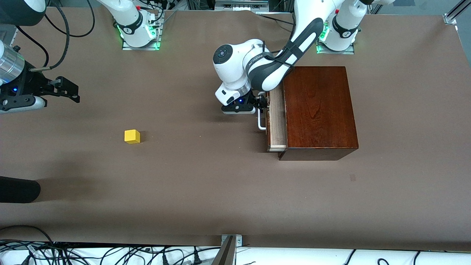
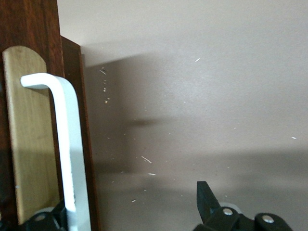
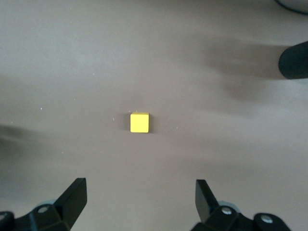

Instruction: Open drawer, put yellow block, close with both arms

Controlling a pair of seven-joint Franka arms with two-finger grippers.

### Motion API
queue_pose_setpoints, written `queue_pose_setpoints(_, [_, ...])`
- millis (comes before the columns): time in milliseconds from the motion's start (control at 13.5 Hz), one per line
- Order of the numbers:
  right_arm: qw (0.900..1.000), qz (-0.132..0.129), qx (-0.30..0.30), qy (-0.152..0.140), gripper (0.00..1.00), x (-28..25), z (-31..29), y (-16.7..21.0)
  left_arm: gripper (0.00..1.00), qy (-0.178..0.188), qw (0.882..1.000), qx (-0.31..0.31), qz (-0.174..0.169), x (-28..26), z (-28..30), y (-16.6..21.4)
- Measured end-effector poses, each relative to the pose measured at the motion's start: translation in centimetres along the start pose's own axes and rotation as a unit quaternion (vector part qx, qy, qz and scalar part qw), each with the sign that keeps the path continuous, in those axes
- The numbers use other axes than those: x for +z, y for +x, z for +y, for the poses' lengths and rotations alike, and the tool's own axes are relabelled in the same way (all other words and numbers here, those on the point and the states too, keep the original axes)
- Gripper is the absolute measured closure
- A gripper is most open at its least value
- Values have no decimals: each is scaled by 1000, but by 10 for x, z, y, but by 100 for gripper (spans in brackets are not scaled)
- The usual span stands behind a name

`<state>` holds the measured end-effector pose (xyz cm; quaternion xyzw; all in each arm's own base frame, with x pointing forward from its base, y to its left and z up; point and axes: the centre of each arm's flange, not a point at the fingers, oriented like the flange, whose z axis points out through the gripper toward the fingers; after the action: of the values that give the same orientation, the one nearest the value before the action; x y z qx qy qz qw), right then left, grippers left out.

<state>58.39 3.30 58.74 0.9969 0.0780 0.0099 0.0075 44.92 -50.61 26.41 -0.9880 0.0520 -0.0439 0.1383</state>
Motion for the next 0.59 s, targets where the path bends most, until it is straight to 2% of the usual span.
queue_pose_setpoints(222, [1000,6,0,-1,0,1,0,3,0,-7,1000,-4,3,-4,11,1])
queue_pose_setpoints(591, [1000,-9,0,-2,0,18,4,9,0,-12,1000,-6,3,-9,20,3])
